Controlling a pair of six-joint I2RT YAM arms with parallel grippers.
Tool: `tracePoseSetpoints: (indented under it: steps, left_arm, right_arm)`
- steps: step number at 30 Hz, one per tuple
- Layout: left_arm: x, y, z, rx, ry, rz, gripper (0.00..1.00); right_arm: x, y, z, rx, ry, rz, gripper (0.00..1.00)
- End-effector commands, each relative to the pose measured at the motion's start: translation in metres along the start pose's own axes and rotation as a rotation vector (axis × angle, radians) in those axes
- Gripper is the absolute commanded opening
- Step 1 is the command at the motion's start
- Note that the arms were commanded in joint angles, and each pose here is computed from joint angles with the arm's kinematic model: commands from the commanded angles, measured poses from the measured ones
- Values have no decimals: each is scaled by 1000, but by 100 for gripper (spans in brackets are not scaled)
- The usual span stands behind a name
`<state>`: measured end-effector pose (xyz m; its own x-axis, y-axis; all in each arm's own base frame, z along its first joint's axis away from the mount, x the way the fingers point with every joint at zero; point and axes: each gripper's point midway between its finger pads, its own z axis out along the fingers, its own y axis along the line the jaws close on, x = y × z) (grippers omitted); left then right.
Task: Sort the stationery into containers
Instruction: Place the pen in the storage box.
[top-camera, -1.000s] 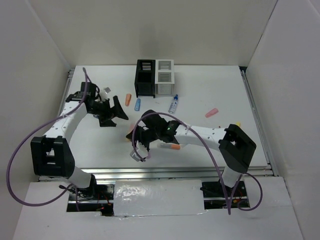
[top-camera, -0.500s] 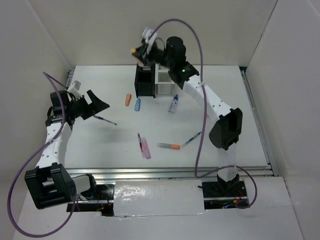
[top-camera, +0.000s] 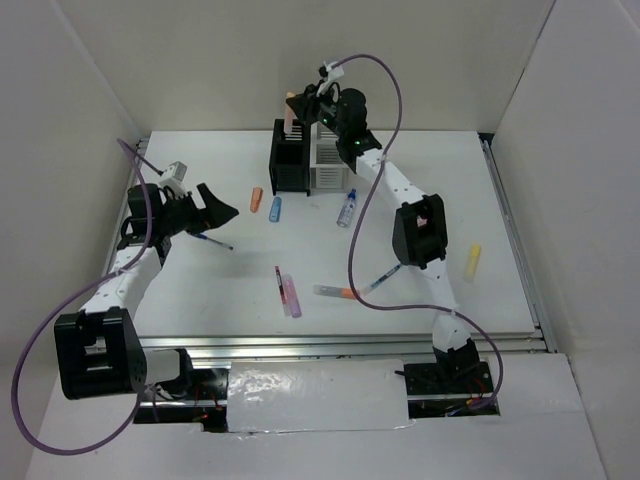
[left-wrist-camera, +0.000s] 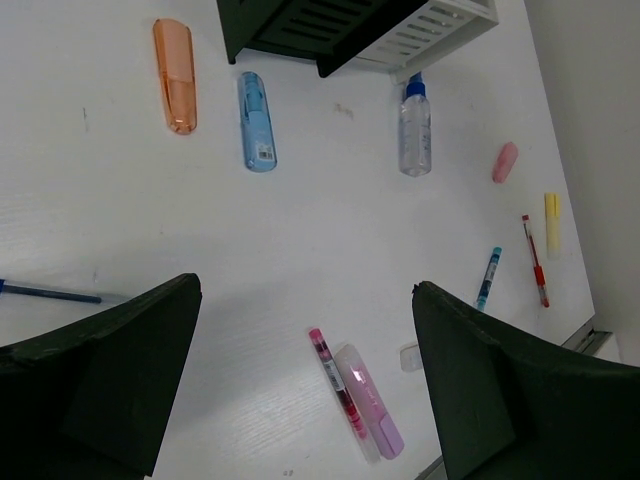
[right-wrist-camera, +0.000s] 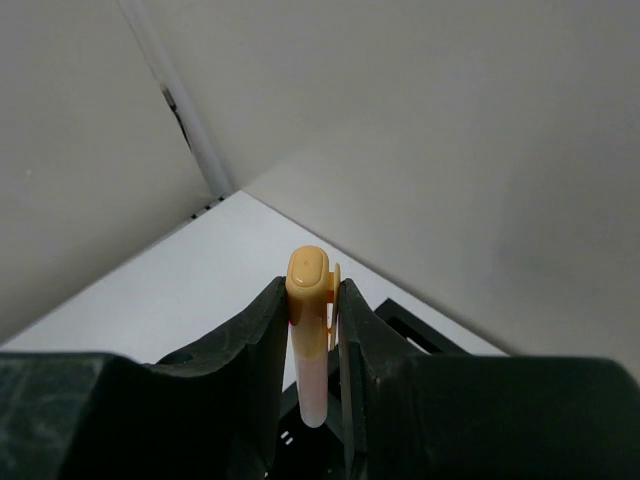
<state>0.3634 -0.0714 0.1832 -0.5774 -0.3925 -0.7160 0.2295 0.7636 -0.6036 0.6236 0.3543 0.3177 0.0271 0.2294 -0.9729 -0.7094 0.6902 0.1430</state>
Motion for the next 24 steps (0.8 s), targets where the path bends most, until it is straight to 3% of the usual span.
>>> tracePoseSetpoints:
  steps: [1,8,20,24]
  left_arm:
    - [-24,-10,6,42,-54,71,99]
    - [-19,-6,11,42,-31,69,99]
    - [-6,-3,16,35,5,87,99]
    - [-3,-3,18,27,30,120,99]
  right_arm:
    - [-52,1,9,-16,-197,-15,0]
    - [-17,-14,15,59,-205,-59,0]
    - [6,-26,19,97,-212,-131,0]
    - [15,-29,19,96,-207,-157,7]
